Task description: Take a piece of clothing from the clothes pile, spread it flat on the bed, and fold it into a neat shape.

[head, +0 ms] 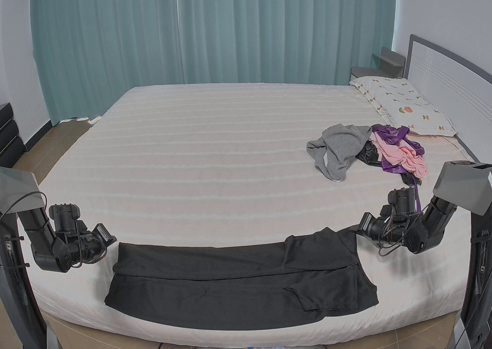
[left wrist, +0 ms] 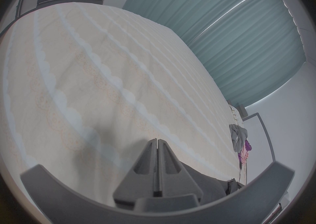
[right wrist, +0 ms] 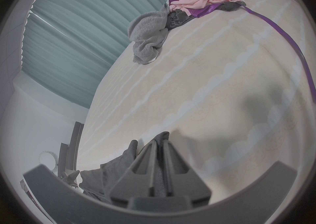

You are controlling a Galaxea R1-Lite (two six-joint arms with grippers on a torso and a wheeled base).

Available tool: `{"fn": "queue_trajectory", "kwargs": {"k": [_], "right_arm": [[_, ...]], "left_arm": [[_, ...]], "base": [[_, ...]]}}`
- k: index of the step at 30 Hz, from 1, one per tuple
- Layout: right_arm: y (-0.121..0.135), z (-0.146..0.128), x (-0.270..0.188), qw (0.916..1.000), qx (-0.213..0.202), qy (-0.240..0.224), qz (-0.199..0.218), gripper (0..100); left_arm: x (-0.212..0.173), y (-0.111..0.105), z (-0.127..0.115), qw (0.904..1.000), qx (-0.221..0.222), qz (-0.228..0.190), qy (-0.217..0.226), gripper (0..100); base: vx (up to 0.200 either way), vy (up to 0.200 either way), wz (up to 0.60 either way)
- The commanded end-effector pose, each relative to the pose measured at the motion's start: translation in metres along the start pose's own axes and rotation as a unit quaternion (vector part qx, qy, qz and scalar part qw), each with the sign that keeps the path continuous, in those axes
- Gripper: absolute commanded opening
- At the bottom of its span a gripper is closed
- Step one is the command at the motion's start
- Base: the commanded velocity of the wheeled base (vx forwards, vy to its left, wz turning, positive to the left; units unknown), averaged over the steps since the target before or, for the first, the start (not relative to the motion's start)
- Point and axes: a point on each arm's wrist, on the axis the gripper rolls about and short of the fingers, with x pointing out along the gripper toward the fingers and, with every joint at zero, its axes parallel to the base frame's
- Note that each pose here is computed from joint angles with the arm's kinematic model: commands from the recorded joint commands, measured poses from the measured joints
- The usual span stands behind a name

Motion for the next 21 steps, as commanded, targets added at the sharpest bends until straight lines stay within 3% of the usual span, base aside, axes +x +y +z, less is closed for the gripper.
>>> {"fn": "queue_trajectory", "kwargs": {"k": [1,6,7,14,18,21], "right_arm": [[-0.002,0.0,0.001,1.0,0.002,0.001,-0.002,100],[-0.002,0.0,-0.002,1.0,0.004,0.001,-0.001,100],[-0.003,-0.001,-0.002,1.0,0.005,0.002,-0.002,100],[-0.003,-0.001,-0.003,1.0,0.008,0.003,-0.003,100],[-0.003,-0.002,-0.003,1.0,0.008,0.004,-0.003,100],[-0.003,-0.002,-0.004,0.9999,0.009,0.005,-0.004,100]], "left_arm": [[-0.001,0.0,0.0,1.0,-0.001,0.0,-0.001,0],[-0.003,0.001,-0.002,1.0,-0.002,0.002,0.002,0],[-0.003,0.001,-0.002,1.0,-0.002,0.002,0.002,100],[-0.006,-0.002,-0.005,1.0,-0.001,0.0,0.007,100],[-0.006,-0.008,-0.007,0.9987,0.005,-0.038,0.035,100],[0.001,-0.015,-0.002,0.9959,0.037,-0.074,0.036,100]], "base": [[0.0,0.0,0.0],[0.0,0.0,0.0],[0.0,0.0,0.0],[0.0,0.0,0.0],[0.0,0.0,0.0],[0.0,0.0,0.0]]}}
